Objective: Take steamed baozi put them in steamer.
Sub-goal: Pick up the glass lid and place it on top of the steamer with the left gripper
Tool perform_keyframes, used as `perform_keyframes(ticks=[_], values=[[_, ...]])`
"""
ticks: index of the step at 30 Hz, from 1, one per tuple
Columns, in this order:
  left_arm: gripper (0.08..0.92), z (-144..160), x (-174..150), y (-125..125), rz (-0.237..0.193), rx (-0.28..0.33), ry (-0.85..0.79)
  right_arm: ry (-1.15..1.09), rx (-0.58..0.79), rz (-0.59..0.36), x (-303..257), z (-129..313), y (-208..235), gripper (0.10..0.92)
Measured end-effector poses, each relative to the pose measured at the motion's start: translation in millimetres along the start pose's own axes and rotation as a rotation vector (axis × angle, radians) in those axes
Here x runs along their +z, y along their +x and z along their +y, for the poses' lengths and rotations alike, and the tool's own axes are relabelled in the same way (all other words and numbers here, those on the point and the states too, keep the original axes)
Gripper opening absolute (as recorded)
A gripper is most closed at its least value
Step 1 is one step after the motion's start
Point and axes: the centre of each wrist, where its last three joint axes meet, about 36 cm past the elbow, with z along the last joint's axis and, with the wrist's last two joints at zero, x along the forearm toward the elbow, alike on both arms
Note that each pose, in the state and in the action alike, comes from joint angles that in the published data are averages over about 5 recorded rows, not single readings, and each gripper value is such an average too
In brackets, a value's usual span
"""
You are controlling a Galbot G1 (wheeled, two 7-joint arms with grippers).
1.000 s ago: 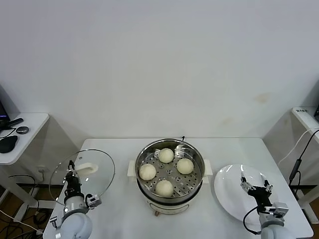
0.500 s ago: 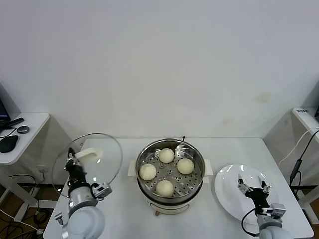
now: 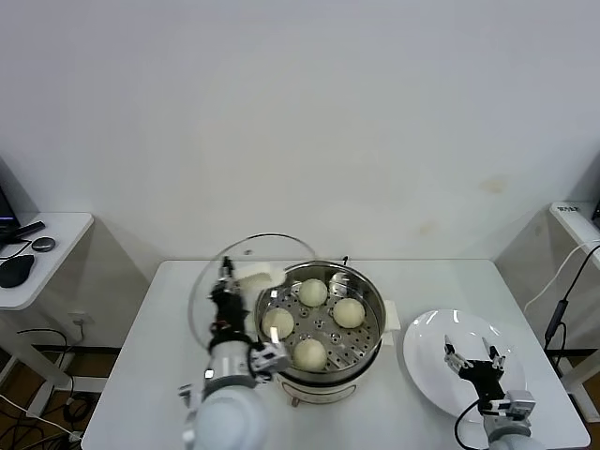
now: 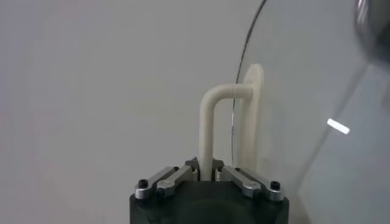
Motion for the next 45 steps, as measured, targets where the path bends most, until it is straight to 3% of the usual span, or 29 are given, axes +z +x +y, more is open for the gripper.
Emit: perform_keyframes(ticks=[6,12,25,45], values=[[0.174,-13.1,-37.4,9.2,-0.106,0.045,0.006,0.002,0.000,0.006,2.4,4.1,2.0,0.823],[0.174,-32.8,-63.4,9.6,-0.150,0.065,-0.033,-0.001,-0.003,0.011,5.1,8.6,1.8,0.823],[0.174,-76.7,-88.6,0.9,-0.146,0.082,-0.159,-0.011,-0.001,0.012,7.4,12.5,0.4,0.823],[0.174,-96.6,-85.9,-3.9,-0.106,0.079,-0.247,-0.015,-0.001,0.013,10.4,15.3,1.9,0.823]])
